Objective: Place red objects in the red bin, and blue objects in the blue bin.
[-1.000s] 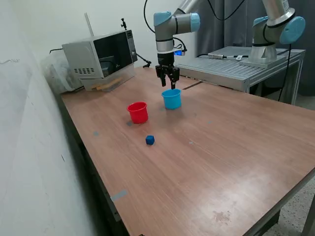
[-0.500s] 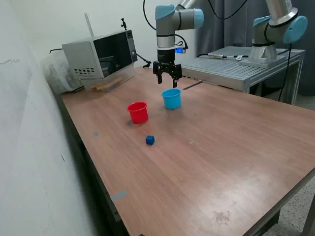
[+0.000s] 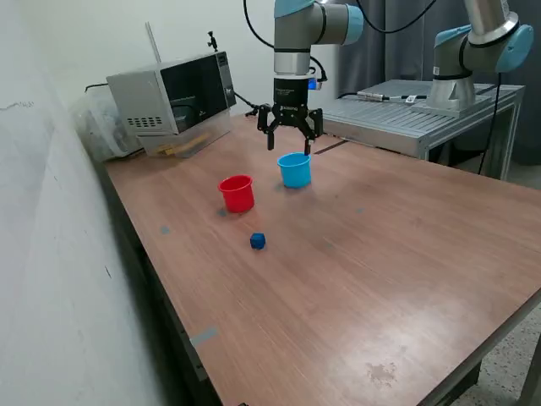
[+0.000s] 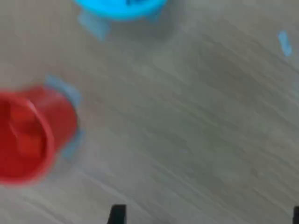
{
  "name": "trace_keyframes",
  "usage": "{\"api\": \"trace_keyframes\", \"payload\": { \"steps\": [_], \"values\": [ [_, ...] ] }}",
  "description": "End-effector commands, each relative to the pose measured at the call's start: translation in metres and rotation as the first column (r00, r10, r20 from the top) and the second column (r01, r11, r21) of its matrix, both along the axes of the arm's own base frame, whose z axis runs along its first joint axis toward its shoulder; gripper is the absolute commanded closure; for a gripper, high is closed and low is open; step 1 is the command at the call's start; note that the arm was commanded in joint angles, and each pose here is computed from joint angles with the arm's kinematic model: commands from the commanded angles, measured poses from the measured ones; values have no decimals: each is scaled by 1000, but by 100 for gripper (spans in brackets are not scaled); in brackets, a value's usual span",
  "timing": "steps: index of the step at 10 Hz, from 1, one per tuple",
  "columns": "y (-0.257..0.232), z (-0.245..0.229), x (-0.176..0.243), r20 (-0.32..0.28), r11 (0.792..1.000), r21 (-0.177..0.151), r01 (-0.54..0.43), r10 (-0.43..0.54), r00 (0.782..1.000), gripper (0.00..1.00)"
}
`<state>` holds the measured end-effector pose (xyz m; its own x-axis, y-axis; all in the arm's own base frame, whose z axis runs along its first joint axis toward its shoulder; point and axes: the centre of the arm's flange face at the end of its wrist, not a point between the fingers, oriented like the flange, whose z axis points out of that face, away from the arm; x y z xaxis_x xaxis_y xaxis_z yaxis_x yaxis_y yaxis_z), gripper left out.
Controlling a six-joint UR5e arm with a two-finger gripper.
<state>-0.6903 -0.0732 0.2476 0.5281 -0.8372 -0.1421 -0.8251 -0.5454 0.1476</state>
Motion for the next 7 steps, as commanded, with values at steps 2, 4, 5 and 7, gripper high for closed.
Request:
{"api": "trace_keyframes", "payload": {
  "steps": [2,4,5,7],
  "values": [
    [-64,-38,-62,37,988,8,-153,152,988,0],
    [-59,-90,-98,68,988,4,-151,151,986,0],
    [-55,-116,-108,95,988,1,-151,151,984,0],
    [-47,-136,-122,103,990,-1,-139,139,985,0]
  ]
}}
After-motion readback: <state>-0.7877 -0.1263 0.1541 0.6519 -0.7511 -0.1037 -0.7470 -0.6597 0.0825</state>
